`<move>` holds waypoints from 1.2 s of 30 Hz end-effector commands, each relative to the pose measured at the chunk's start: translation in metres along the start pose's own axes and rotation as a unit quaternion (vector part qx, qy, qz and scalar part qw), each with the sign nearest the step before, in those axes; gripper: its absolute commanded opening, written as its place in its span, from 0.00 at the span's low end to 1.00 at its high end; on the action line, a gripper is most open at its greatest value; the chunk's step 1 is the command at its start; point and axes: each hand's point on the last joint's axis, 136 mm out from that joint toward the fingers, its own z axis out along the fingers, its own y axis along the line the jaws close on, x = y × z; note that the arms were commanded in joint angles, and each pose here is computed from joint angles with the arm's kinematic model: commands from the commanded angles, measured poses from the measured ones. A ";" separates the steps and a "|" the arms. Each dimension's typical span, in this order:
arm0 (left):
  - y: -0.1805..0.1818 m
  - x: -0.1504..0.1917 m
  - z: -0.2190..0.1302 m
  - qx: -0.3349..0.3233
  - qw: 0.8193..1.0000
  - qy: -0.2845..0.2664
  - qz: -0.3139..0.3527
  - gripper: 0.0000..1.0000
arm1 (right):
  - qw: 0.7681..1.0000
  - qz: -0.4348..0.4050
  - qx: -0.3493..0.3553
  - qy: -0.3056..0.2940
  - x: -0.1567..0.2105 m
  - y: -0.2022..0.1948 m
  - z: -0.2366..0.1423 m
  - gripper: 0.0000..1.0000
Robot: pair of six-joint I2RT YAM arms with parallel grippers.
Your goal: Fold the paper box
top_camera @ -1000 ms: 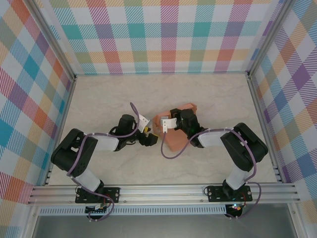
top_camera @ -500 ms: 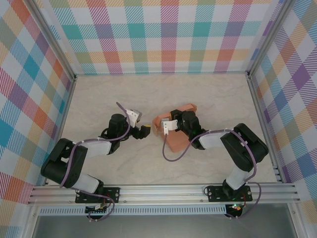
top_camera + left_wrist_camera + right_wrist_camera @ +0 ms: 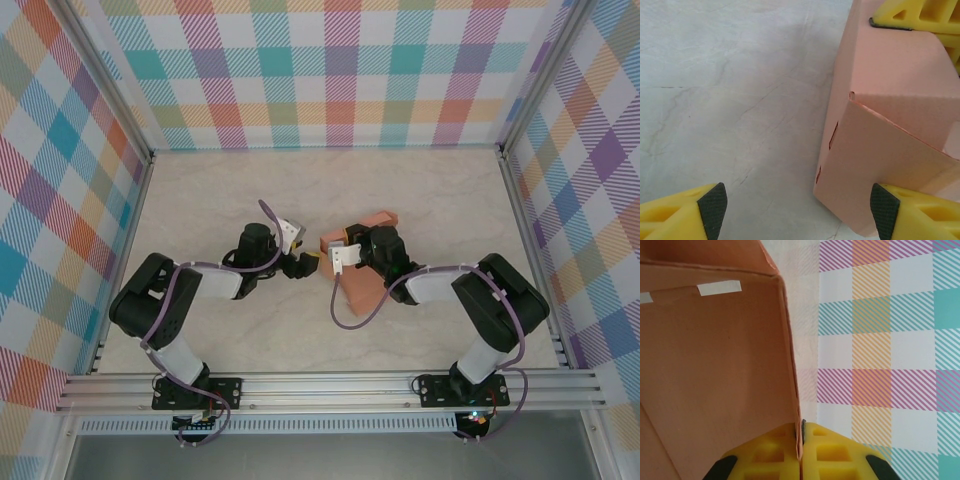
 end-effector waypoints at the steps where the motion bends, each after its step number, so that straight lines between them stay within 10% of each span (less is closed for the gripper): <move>1: -0.013 -0.009 0.006 0.029 0.999 -0.018 0.009 0.78 | 1.000 0.023 -0.006 -0.009 -0.003 0.009 -0.001 0.06; 36: -0.025 -0.002 -0.001 0.030 0.998 -0.015 0.048 0.88 | 0.997 0.057 -0.048 -0.014 -0.011 0.034 -0.017 0.06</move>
